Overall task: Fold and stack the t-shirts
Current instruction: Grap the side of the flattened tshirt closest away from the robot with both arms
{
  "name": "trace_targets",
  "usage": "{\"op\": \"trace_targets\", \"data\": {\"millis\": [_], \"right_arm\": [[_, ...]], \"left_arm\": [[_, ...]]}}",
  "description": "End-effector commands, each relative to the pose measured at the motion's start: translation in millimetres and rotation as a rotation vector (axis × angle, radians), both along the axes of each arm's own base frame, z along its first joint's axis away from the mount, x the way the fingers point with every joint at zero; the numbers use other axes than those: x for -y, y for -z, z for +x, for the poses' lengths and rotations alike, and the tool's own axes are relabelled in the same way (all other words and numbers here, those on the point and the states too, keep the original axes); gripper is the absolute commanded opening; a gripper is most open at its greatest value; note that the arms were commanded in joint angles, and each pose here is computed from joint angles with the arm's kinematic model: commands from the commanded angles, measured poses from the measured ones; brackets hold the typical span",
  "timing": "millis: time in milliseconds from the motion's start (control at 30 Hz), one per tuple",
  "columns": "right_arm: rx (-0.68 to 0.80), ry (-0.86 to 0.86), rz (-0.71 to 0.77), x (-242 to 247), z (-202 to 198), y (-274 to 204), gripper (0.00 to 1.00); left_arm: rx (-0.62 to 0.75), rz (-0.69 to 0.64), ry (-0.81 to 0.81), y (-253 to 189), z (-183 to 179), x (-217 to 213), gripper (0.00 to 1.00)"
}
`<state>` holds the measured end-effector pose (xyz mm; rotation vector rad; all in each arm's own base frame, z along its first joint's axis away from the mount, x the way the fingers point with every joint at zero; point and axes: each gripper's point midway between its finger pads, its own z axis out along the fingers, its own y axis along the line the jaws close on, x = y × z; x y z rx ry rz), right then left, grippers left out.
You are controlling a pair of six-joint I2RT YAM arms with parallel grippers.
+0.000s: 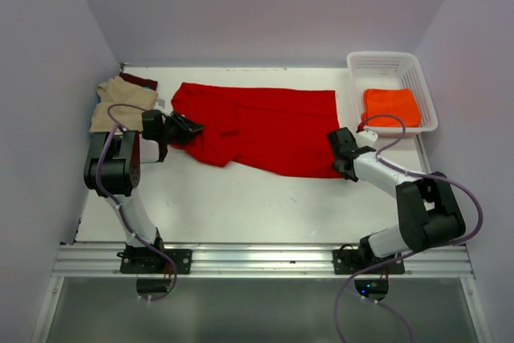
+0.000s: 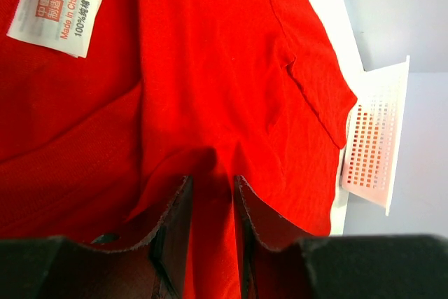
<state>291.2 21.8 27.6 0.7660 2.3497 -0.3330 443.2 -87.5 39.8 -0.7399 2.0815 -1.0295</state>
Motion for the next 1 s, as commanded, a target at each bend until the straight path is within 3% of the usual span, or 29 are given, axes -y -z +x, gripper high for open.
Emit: {"op": "trace_targets", "data": {"millis": [0,333,533,633,667,733,967], "right_arm": [[0.023,0.022,-0.014,5.6,0.0,-5.2,0.49],[-0.046,0.063,-0.003,6.5,-13.7,11.6,0.47],[-0.078,0.065,0.040,1.4,-25.5,27.7,0.34],[-0.076,0.067,0.043,0.8,-24.5,27.3,0.20],[-0.079,0.063,0.043,0.3,-25.0,28.1,0.09],[-0.080,0.058,0.044,-0.4,-24.3,27.9,0.00],[-0.046,0.029,0.054,-2.6,-19.3,17.9,0.00]], "left_arm": [[0.036,-0.008,0.003,-5.7,3.1,-2.5,0.33],[0.033,-0.009,0.001,-4.0,3.1,-3.1,0.33],[0.030,-0.013,0.002,-2.8,2.2,-2.6,0.33],[0.028,-0.014,0.002,-1.8,2.2,-2.5,0.33],[0.028,-0.014,0.002,-2.2,2.1,-2.5,0.33],[0.030,-0.014,0.002,-2.9,2.2,-2.5,0.33],[0.108,-0.024,0.021,-25.5,14.9,-2.8,0.29]]}}
